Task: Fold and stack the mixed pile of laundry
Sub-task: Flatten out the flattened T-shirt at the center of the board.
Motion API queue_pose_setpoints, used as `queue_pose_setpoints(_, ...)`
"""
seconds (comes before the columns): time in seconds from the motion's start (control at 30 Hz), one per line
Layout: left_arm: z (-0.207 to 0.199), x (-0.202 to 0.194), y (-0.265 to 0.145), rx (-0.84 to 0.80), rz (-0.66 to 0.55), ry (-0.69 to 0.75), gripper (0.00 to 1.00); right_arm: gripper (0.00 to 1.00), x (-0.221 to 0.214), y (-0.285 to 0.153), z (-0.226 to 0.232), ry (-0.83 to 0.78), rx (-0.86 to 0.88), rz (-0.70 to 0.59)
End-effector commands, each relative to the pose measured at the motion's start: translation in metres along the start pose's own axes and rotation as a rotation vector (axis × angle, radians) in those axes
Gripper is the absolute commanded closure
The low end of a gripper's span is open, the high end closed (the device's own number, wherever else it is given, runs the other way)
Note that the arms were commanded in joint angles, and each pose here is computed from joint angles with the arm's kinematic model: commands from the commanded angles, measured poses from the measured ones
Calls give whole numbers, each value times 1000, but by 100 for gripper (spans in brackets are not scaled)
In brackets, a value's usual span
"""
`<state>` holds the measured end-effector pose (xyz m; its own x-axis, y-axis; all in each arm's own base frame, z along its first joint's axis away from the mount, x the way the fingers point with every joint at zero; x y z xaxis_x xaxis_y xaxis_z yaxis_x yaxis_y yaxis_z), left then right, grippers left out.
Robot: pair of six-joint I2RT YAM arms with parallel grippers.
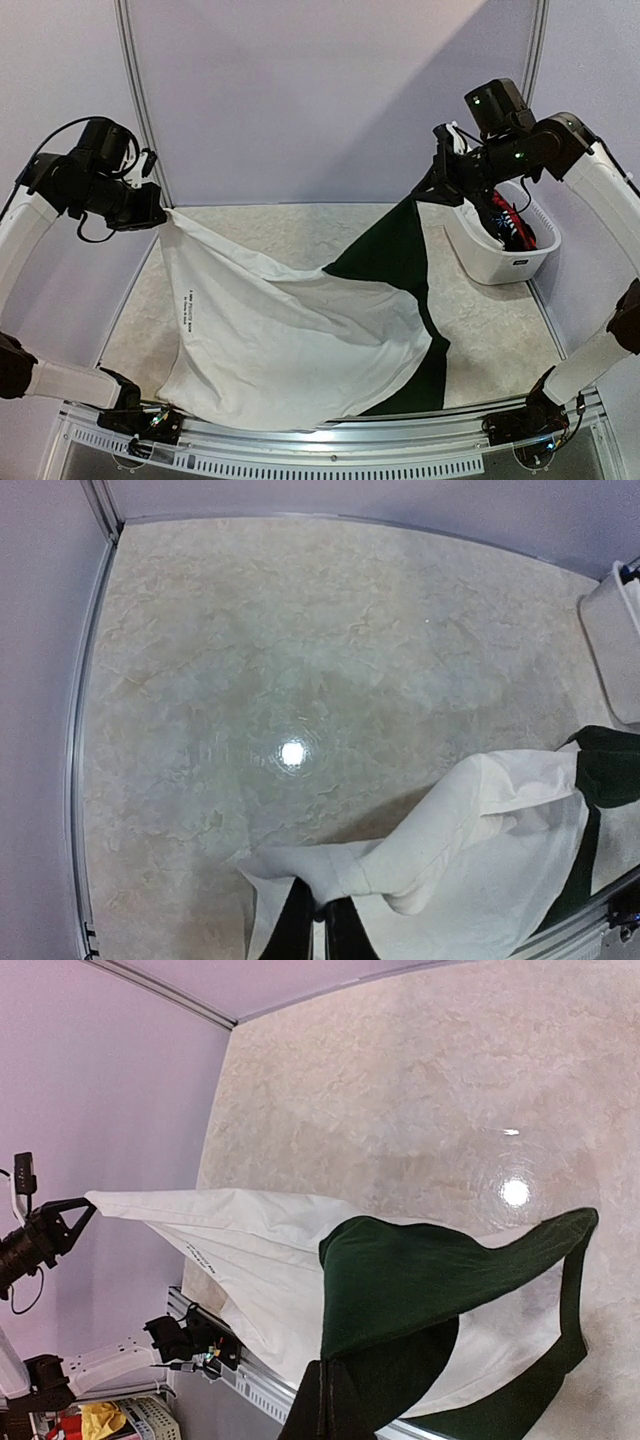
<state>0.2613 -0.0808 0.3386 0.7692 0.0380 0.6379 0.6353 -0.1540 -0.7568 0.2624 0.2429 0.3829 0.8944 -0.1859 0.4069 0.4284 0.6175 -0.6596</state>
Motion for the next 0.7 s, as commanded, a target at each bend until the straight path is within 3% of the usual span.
queue_pose_setpoints(0.0, -5, 11, -38, -80, -110, -29, 100, 100, 12, -37, 27, -98, 127, -76)
queue_pose_setpoints(0.37, -22, 8, -114, -275, -211, -9, 100, 100, 26, -149, 83, -272, 392, -320)
queue_pose_setpoints(0.67, -29, 0, -179, -402, -317, 16, 100, 100, 1, -251, 120, -443, 698, -472)
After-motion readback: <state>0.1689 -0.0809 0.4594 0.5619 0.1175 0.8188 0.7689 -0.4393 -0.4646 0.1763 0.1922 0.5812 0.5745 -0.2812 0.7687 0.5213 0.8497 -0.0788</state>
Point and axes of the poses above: each gripper's point midway between its finger pads, its own y axis out along the fingers, its own z axis along the line the jaws close on, x = y × z, the point moved 4 cm from there along -y, back along the fingers, and after that the axes turned 2 degrees about y, right-handed, at the moved point
